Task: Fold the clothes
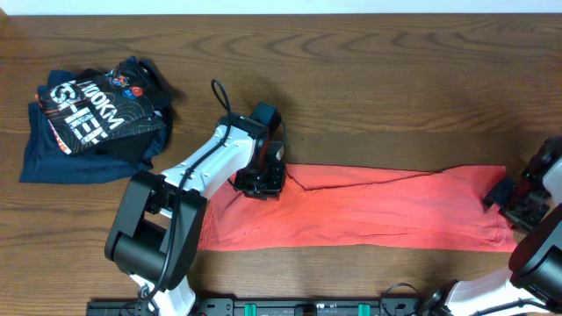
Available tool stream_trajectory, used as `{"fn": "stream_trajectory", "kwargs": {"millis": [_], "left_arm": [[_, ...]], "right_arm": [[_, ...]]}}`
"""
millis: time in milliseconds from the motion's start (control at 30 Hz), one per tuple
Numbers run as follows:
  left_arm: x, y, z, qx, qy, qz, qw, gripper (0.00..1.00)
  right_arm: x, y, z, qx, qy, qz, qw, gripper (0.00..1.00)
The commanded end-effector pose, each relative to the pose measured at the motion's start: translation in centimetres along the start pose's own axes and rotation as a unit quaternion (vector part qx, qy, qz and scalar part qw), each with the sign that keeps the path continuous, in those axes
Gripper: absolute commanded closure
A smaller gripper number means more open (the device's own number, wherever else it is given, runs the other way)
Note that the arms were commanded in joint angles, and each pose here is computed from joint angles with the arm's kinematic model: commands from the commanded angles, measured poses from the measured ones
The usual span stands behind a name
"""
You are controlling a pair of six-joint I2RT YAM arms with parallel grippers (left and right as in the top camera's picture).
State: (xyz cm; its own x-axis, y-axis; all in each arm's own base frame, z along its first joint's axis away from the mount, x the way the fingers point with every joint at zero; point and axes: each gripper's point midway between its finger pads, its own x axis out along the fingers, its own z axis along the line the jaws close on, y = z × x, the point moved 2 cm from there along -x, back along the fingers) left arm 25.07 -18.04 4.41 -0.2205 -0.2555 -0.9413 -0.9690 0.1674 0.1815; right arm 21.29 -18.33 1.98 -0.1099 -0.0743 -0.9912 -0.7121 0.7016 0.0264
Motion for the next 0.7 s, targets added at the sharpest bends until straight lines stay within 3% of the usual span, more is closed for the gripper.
{"fn": "stream_trajectory", "kwargs": {"millis": [0, 133, 300, 500, 567, 667], "left_arm": [[0.6, 0.2, 0.4, -0.006, -0.007, 0.009, 1.000, 0.71], [0.6, 0.1, 0.4, -0.004, -0.007, 0.008, 1.000, 0.71], [0.6, 0.1, 0.4, -0.004, -0.006, 0.007, 1.000, 0.71], [0.6, 0.1, 0.4, -0.004, -0.006, 0.007, 1.000, 0.71], [0.6, 0.1, 0.4, -0.004, -0.006, 0.007, 1.000, 0.71], [0.6, 0.1, 0.4, -0.004, -0.006, 0.007, 1.000, 0.71]], "right_arm": [[1.1, 1.0, 0.4, -0.018, -0.015, 0.013, 1.000, 0.36], [1.3, 0.9, 0.7, -0.019, -0.026, 0.009, 0.999, 0.38], [1.1, 0.9, 2.6, -0.053, -0.088, 0.007, 0.995, 0.58], [1.0, 0.9, 2.8, -0.053, -0.094, 0.007, 0.994, 0.83], [1.0, 0.9, 2.8, -0.053, -0.094, 0.007, 0.994, 0.99], [1.0, 0.7, 3.0, -0.053, -0.099, 0.004, 0.994, 0.99]]}}
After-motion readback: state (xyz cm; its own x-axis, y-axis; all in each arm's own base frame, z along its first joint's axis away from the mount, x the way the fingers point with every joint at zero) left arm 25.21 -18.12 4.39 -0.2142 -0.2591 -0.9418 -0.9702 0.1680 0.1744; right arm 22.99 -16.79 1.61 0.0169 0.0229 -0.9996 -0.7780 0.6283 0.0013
